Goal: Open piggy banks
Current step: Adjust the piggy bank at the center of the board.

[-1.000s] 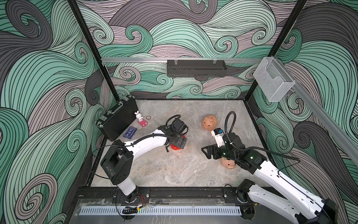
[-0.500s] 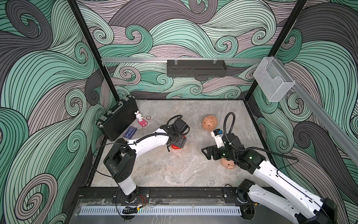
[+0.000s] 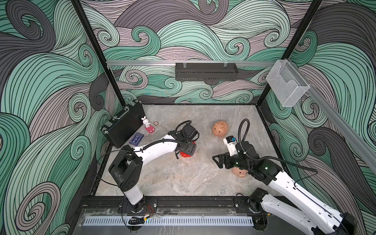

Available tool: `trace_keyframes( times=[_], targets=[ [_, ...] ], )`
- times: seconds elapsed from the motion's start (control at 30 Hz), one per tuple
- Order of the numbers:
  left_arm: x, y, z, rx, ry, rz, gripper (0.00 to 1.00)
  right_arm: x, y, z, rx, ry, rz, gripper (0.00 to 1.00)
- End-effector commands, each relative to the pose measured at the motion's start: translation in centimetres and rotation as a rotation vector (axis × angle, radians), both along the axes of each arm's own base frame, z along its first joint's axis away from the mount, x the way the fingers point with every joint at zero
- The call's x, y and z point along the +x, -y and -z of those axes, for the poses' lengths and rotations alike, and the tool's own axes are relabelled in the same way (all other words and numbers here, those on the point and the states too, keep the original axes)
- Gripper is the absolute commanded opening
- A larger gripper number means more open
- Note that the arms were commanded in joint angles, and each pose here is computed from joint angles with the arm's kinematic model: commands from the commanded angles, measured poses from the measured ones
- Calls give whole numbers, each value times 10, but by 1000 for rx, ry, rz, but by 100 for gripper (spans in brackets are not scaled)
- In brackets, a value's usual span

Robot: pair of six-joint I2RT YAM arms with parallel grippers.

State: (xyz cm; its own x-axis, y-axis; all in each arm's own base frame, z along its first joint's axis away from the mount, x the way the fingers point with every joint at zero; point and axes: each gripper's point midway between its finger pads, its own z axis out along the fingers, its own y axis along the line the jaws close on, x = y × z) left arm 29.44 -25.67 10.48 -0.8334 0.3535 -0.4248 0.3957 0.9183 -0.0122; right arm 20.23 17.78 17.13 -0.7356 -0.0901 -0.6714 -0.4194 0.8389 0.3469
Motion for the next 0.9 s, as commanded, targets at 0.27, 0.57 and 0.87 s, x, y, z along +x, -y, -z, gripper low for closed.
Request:
trace_keyframes(
  times=[0.27, 0.57, 0.87],
  targets=[
    [-14, 41, -32, -355, -42, -14, 73, -7, -7, 1, 74, -13, -25, 98],
    [-13, 35, -23, -499, -70, -64, 71, -6, -22, 3, 100, -29, -81, 98],
    [-10, 13, -13, -705, -112, -134, 70, 7, -48, 5, 106, -19, -117, 97]
  ],
)
